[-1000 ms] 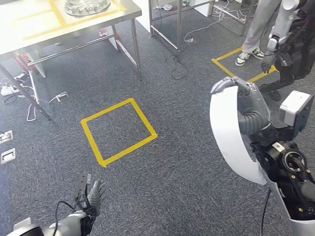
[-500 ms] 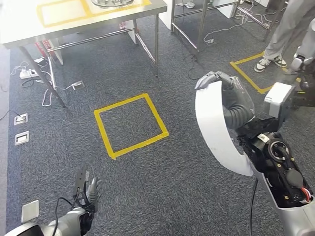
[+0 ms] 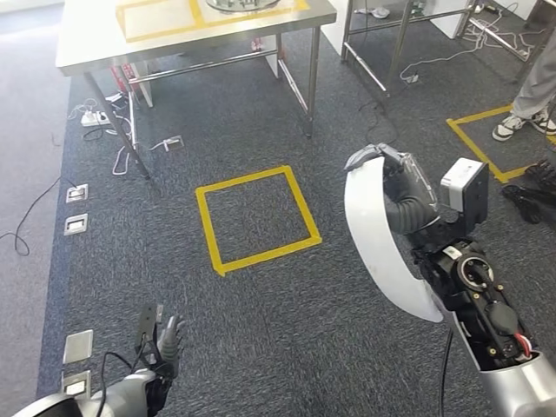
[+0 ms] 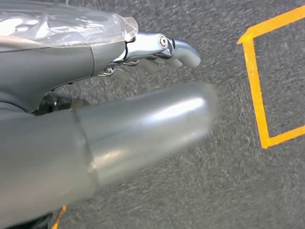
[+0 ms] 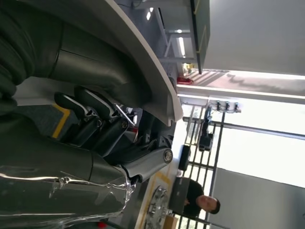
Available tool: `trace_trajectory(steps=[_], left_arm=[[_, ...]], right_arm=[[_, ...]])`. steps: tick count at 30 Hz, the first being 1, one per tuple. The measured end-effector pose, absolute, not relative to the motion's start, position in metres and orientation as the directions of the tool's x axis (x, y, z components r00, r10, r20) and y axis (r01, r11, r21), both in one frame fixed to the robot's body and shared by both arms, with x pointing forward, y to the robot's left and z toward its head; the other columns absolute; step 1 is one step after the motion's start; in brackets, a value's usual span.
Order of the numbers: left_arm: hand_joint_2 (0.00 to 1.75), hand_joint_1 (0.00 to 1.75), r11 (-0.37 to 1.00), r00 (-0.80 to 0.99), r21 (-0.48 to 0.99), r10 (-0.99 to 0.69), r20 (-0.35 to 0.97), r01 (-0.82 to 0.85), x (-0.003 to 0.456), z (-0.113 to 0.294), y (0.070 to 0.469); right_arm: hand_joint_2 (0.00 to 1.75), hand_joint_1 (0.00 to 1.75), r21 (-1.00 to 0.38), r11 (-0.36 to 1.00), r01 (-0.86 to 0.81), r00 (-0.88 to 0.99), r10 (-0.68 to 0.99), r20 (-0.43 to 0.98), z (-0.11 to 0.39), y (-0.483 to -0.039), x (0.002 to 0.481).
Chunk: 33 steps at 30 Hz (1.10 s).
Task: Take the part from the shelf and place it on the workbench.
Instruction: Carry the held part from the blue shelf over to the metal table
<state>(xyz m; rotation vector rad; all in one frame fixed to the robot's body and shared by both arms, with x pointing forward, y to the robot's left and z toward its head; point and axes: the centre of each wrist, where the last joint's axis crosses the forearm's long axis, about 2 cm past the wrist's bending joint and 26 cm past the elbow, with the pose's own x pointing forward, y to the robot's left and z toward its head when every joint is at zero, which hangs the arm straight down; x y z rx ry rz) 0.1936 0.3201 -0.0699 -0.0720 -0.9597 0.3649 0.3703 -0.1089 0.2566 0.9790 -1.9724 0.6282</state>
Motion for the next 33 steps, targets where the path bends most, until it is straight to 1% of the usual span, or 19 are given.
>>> trace_trajectory(steps=[7, 17, 21, 33], left_arm=[[0.0, 0.0, 0.937, 0.521, -0.217, 0.334, 0.786, -0.273, 0.192, -0.071, 0.322], [0.0, 0.0, 0.934, 0.514, -0.222, 0.341, 0.787, -0.279, 0.192, -0.07, 0.323], [0.0, 0.0, 0.933, 0.515, -0.224, 0.343, 0.785, -0.28, 0.191, -0.071, 0.322], [0.0, 0.0, 0.933, 0.521, -0.228, 0.346, 0.78, -0.279, 0.189, -0.072, 0.321]], right_arm=[[1.75, 1.75, -0.025, 0.59, -0.807, -0.307, -0.383, 0.871, 0.232, -0.112, 0.361], [1.75, 1.75, -0.024, 0.596, -0.803, -0.303, -0.374, 0.877, 0.232, -0.116, 0.359], [1.75, 1.75, -0.013, 0.603, -0.798, -0.286, -0.359, 0.888, 0.224, -0.121, 0.356], [1.75, 1.75, -0.009, 0.616, -0.788, -0.305, -0.377, 0.875, 0.227, -0.121, 0.356]])
